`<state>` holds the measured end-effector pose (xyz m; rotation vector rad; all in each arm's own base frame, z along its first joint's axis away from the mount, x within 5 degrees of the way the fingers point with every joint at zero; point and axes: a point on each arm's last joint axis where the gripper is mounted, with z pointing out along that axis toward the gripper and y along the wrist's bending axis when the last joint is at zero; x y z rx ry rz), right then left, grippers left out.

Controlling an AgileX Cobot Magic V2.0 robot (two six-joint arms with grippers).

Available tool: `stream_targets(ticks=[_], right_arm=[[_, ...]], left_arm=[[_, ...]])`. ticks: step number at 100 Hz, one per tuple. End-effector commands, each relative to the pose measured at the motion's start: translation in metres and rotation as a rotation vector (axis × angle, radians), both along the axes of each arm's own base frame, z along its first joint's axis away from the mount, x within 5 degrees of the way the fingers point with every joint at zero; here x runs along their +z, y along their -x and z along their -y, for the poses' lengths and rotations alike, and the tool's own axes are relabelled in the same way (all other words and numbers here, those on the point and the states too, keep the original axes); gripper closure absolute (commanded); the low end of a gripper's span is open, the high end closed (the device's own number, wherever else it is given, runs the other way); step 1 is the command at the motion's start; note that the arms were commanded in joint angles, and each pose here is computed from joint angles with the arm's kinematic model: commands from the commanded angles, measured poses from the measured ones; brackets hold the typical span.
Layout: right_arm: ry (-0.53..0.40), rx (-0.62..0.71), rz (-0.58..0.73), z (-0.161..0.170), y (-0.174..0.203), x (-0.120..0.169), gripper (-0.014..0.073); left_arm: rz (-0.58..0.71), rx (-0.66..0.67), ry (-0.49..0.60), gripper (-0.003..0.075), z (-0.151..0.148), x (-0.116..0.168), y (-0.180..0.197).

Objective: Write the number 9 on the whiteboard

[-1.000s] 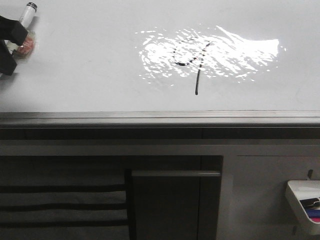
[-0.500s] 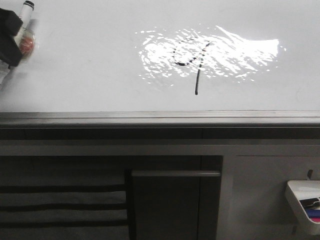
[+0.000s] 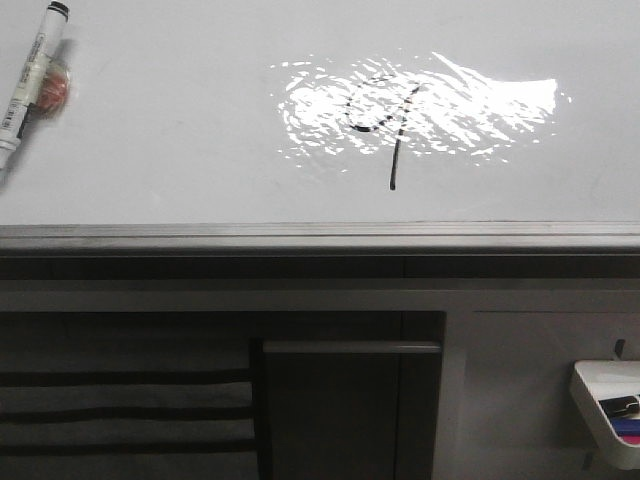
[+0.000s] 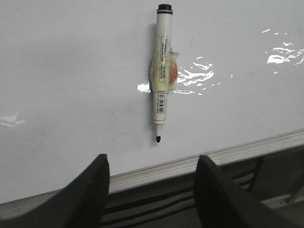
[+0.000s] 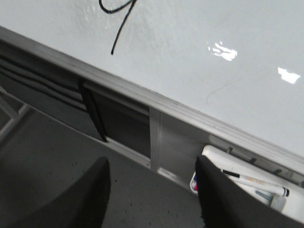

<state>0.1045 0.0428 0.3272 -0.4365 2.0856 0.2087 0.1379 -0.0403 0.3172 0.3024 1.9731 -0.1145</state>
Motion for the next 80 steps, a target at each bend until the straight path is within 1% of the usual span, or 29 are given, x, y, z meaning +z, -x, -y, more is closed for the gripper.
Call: stream_targets(ticks=[1, 8, 13, 15, 20, 23, 24, 30, 38, 39, 45, 80], right_arm=[[-0.076, -0.003, 0.176, 0.001, 0.001, 0.010, 0.0279], [-0.096, -0.001, 0.225, 0.002, 0.004, 0.006, 0.0356], [-0.104, 0.000, 0.245, 0.002, 0.005, 0.003, 0.0438], [-0.106, 0.000, 0.248, 0.002, 0.005, 0.001, 0.0459], [-0.105, 0.000, 0.246, 0.002, 0.005, -0.002, 0.0545], [-0.104, 0.000, 0.244, 0.002, 0.005, -0.003, 0.0594], [-0.102, 0.000, 0.240, 0.002, 0.005, -0.003, 0.0594], [-0.099, 0.000, 0.232, 0.002, 0.005, -0.004, 0.0666], [-0.092, 0.000, 0.221, 0.003, 0.005, -0.005, 0.0667], [-0.093, -0.001, 0.217, 0.002, 0.005, -0.006, 0.0667], [-0.091, -0.001, 0.213, 0.003, 0.005, -0.006, 0.0667], [-0.091, -0.001, 0.213, 0.003, 0.005, -0.006, 0.0667]], left_arm=[[0.155, -0.040, 0.048, 0.0357, 0.000, 0.006, 0.009], [0.192, -0.053, 0.062, 0.0363, -0.001, -0.002, 0.016], [0.212, -0.061, 0.069, 0.0389, -0.001, -0.007, 0.019], [0.218, -0.064, 0.072, 0.0405, -0.001, -0.009, 0.020], [0.230, -0.071, 0.077, 0.0457, -0.001, -0.013, 0.021], [0.233, -0.073, 0.078, 0.0500, -0.001, -0.015, 0.021], [0.238, -0.074, 0.080, 0.0509, 0.000, -0.014, 0.021], [0.241, -0.076, 0.081, 0.0587, 0.000, -0.015, 0.021], [0.238, -0.074, 0.092, 0.0681, 0.000, -0.015, 0.021], [0.237, -0.073, 0.094, 0.0681, 0.000, -0.015, 0.021], [0.237, -0.073, 0.094, 0.0739, 0.000, -0.015, 0.021], [0.234, -0.074, 0.091, 0.0741, 0.000, -0.015, 0.020]])
